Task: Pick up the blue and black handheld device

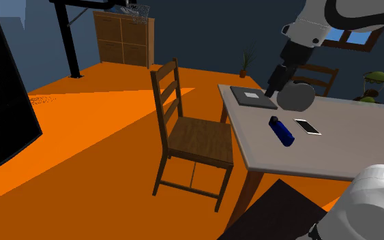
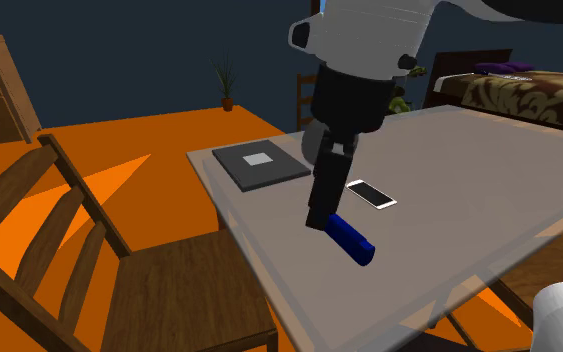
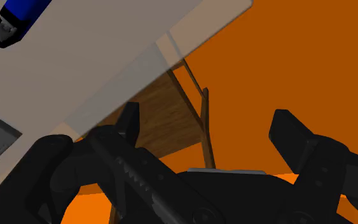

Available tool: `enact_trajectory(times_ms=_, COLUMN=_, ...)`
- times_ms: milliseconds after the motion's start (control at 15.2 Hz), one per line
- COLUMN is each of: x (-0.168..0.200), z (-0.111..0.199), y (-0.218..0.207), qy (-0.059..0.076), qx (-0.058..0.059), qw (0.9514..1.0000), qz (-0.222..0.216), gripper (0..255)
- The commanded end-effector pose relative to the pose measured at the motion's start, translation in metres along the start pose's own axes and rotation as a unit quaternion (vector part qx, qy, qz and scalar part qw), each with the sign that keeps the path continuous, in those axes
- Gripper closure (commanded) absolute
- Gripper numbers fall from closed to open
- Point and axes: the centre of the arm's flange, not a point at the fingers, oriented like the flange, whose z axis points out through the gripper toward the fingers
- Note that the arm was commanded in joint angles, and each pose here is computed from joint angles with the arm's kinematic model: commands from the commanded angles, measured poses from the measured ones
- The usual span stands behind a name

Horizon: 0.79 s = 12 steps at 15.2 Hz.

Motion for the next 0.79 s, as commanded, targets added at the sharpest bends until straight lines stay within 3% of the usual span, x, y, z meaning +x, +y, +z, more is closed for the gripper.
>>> enact_trajectory(times_ms=0, x=0.000, z=0.000, y=0.000, qy=0.000, qx=0.000, qw=1.0000, qz=0.000, gripper=0)
enact_trajectory(times_ms=330, x=0.013, z=0.042, y=0.050, qy=-0.020, qx=-0.003, qw=0.9961, qz=0.086, gripper=0)
enact_trajectory(times_ms=726, x=0.015, z=0.092, y=0.112, qy=-0.044, qx=-0.007, qw=0.9811, qz=0.188, gripper=0)
